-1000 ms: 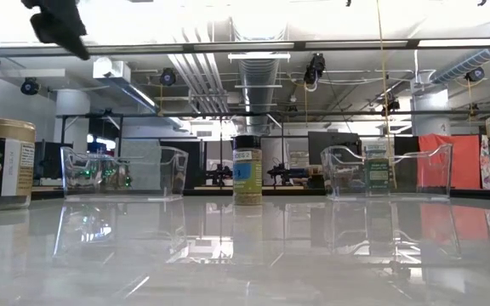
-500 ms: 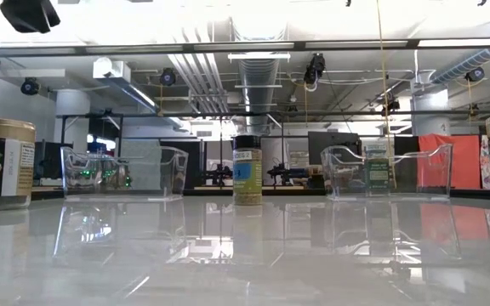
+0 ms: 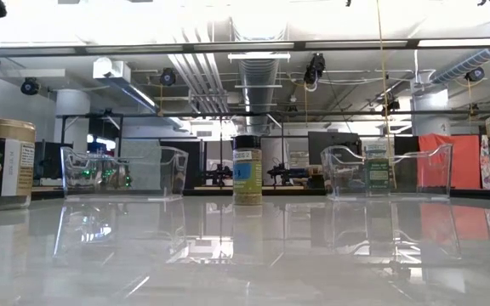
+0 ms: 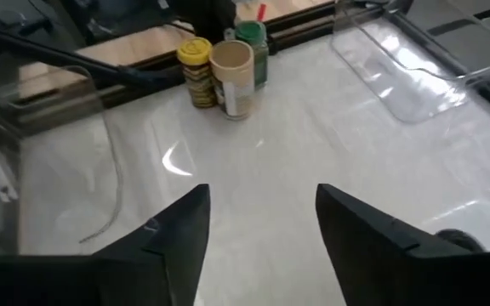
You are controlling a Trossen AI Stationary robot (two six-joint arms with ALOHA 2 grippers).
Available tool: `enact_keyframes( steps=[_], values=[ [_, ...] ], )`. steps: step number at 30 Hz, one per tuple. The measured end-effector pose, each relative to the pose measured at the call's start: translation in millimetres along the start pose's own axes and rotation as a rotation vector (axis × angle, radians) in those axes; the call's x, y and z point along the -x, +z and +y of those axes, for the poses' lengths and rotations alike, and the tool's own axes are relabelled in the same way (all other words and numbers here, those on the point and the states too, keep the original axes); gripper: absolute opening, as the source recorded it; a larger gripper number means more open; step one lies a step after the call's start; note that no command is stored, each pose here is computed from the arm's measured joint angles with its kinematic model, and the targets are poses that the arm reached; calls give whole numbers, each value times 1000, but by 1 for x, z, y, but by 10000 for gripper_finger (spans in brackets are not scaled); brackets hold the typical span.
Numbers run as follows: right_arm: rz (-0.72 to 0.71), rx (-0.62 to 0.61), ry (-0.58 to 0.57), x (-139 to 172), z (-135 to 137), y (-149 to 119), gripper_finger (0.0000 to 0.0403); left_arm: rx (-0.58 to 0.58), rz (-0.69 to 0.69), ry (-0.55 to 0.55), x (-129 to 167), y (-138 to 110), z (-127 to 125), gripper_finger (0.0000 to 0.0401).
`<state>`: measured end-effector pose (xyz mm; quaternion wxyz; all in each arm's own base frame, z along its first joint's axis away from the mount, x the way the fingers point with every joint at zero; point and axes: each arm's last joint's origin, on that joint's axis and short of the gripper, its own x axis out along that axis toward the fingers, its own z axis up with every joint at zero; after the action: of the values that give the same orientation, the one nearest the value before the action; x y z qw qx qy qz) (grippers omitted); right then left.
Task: Sort spices by type
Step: Put the yellow seasoning bottle into the bottom right transparent bin
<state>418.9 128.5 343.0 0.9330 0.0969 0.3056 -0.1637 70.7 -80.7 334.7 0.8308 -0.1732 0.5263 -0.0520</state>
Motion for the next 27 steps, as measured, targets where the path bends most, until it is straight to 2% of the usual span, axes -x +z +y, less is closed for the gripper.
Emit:
enact_keyframes(
  steps=[4,7,13,15,20,27],
  values=[
    [2,12,-4,-1,-1,0,229,29,57,-17,-7,-10,-17,283],
    [2,13,-4,-1,-1,0,240,29,110,19,-16,-19,-30,283],
    [0,37,-2,-1,-1,0,264,-2,175,196,-15,-37,-35,283],
    [-1,36,-1,0,-1,1,270,5,131,219,-8,-34,-35,283],
    [-8,22,4,0,0,1,280,-20,-34,196,6,-24,-37,283],
    [-10,12,13,2,3,0,294,-42,-81,222,7,-23,-26,294]
  ],
)
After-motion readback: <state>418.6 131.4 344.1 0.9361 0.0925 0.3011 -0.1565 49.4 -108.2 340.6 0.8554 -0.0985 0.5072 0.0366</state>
